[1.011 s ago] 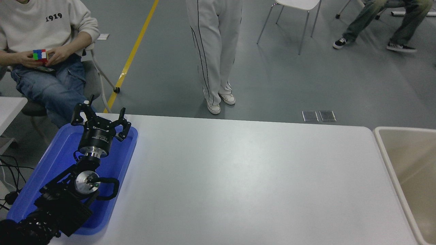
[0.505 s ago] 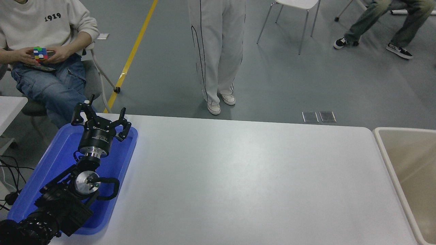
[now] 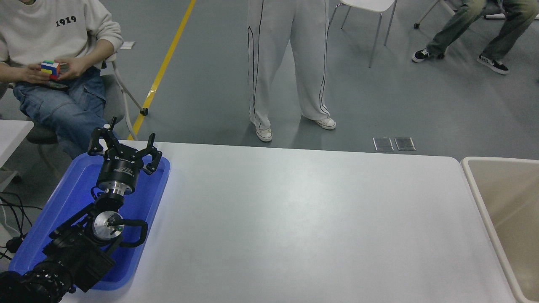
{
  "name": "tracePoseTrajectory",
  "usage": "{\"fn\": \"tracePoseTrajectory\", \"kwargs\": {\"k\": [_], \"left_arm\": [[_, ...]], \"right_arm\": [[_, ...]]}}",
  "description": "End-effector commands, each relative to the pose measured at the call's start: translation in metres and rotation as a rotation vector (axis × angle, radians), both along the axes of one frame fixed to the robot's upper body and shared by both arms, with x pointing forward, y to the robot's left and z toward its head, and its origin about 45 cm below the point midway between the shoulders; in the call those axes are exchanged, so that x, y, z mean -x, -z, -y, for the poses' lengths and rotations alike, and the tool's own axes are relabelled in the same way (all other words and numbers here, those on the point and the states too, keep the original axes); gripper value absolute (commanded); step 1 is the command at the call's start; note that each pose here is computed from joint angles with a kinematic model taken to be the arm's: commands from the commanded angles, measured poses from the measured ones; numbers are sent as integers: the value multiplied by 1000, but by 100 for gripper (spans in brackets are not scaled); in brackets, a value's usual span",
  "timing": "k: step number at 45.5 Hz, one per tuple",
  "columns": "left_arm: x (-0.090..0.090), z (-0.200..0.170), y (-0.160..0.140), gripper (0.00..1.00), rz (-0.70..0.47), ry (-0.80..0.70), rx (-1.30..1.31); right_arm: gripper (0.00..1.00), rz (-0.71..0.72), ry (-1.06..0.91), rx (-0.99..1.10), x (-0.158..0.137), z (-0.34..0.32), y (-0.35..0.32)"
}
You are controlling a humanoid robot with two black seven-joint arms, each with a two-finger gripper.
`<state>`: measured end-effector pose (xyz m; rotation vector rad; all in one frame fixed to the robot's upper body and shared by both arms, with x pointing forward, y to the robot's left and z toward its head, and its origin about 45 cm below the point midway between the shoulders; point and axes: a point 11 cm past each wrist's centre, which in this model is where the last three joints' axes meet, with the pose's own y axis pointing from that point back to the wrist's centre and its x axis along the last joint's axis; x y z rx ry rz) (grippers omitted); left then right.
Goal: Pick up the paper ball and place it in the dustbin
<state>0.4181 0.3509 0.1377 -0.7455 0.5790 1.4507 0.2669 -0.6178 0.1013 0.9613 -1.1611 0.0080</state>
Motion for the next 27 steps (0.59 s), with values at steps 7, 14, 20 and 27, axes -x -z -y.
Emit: {"fn": "tracePoseTrajectory", "kwargs": {"k": [7, 14, 20, 27], "left_arm": [[0, 1, 0, 100, 0, 1, 1], [0, 0, 0, 100, 0, 0, 0], [0, 0, 0, 100, 0, 0, 0], [0, 1, 0, 100, 0, 1, 1]], "right_arm": [[0, 25, 6, -5, 1, -15, 20], [24, 37, -1, 4, -3, -16, 18], [66, 92, -5, 61, -8, -14, 11], [95, 116, -5, 82, -11, -12, 6]]}}
